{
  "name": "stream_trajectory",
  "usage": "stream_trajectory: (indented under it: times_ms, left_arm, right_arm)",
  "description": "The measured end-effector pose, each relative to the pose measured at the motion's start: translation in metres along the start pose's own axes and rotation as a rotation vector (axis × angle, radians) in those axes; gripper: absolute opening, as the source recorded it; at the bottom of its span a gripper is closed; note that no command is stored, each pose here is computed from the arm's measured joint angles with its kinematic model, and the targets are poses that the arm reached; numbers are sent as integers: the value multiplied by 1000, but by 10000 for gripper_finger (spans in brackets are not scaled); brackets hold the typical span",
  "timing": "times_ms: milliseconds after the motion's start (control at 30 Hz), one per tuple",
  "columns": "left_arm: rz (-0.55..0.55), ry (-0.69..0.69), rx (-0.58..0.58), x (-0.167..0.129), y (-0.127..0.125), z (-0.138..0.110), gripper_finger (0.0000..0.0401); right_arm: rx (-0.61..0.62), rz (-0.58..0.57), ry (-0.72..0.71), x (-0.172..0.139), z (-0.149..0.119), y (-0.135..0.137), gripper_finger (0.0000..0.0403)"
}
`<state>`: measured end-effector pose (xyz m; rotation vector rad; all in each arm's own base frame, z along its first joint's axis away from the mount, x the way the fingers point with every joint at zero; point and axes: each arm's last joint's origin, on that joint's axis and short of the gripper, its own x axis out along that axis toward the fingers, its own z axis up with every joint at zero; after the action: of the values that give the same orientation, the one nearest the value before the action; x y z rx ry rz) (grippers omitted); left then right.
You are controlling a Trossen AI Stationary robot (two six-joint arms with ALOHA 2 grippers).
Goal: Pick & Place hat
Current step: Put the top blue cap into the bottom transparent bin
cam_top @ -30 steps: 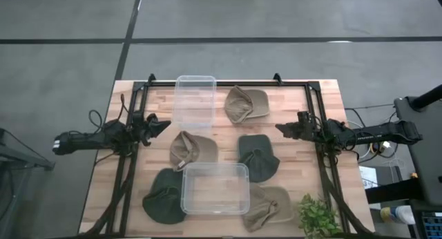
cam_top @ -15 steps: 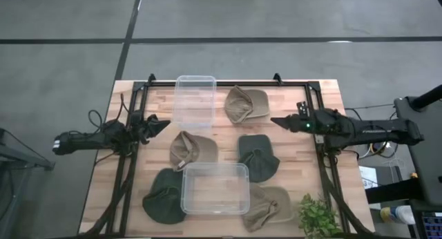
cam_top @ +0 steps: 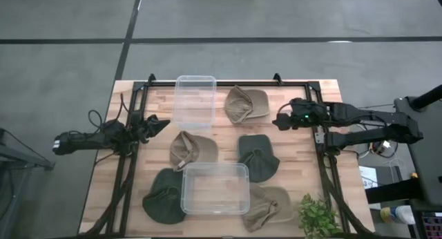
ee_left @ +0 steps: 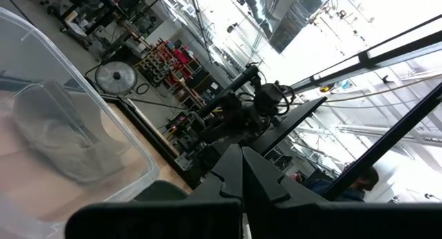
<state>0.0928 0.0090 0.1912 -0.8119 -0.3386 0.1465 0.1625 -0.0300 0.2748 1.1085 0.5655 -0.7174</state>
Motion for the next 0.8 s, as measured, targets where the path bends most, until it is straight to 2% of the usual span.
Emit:
stream_trajectory:
  times_ms: [233,400,800]
  left_arm:
    - [1,3,-46,0,1,-1,0]
    - [3,5,-49,0,1,-1,0]
    - [4,4,-50,0,1,-1,0]
  right_arm:
    - [-21,-82,185,33,-5,2,215]
    - [-45,-175,247,51,-9,0,215]
    - [-135,-313,376,93,-18,-6,215]
